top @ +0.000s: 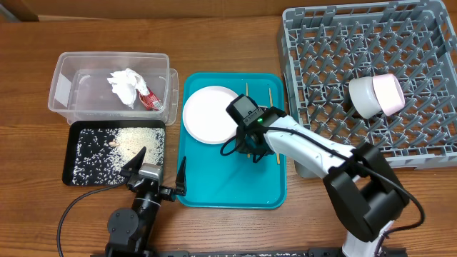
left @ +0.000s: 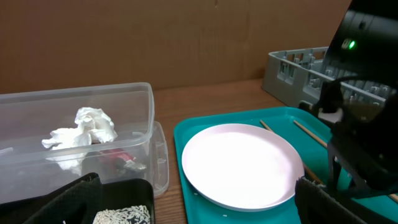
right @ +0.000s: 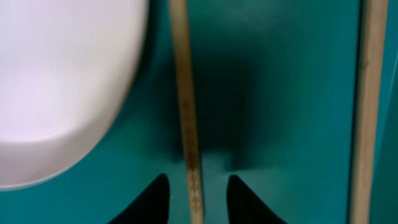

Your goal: Sort waste into correct bins and load items into the dishwasher

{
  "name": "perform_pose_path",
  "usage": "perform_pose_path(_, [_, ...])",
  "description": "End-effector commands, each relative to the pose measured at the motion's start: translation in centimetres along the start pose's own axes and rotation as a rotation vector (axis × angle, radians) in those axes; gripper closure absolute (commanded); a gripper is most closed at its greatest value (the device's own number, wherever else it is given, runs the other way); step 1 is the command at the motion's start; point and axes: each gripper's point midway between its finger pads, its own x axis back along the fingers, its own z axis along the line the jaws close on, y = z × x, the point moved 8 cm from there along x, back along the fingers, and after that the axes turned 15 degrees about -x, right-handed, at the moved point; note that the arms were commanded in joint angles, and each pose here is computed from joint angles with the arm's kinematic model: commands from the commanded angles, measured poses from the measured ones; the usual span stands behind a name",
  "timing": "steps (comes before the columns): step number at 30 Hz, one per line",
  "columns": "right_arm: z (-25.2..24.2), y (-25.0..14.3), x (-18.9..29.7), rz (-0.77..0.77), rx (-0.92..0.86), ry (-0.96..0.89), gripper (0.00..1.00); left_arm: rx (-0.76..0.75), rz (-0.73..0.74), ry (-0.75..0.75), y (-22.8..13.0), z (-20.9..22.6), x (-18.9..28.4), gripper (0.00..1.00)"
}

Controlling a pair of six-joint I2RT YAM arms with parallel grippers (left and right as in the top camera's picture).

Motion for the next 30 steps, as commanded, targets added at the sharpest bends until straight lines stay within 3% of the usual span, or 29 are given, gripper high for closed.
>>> perform_pose_path(1, [-0.4,0.2,-0.6,-0.014,-0.038,-0.029,0.76,-0.012,-0.007,-0.006,0.0,0.0,0.0,0.0])
perform_pose_path(5, [-0.5,0.2,-0.6,-0.013,-0.037,-0.038,0.85,-0.012,-0.007,-0.006,0.0,0.0,0.0,0.0])
perform_pose_path(7, [-0.5,0.1,-0.6,-0.012,-0.037,-0.039,0.84,-0.012,-0.007,-0.006,0.0,0.0,0.0,0.0])
perform_pose_path(9, [-0.4,0.2,-0.6,-0.016,-0.038,-0.032,0.65,-0.012,-0.007,-0.006,0.0,0.0,0.0,0.0])
perform_pose_path(10, [-0.4,0.2,-0.7,-0.017,-0.037,-0.031,0.64,-0.012,-0.007,-0.006,0.0,0.0,0.0,0.0])
perform_pose_path(13, [-0.4,0.2,-0.8,-0.014,-0.037,-0.035,0.81,-0.012,-0.007,-0.006,0.0,0.0,0.0,0.0])
perform_pose_path(18, [-0.8,0.0,-1.0,-0.001,-0.061,-0.063,0.95,-0.012,-0.007,-0.006,0.0,0.0,0.0,0.0])
perform_pose_path(21, [-0.9,0.3,-0.6,-0.005,-0.071,-0.058,0.96,-0.012,-0.007,-0.006,0.0,0.0,0.0,0.0])
perform_pose_path(26, [-0.3,3.4,4.5,-0.114,-0.049,0.014,0.96,-0.012,-0.007,-0.006,0.0,0.0,0.0,0.0])
perform_pose_path(30, [0.0,6.7,12.3,-0.257,0.086,0.141,0.96,-0.012,-0.007,-0.006,0.0,0.0,0.0,0.0])
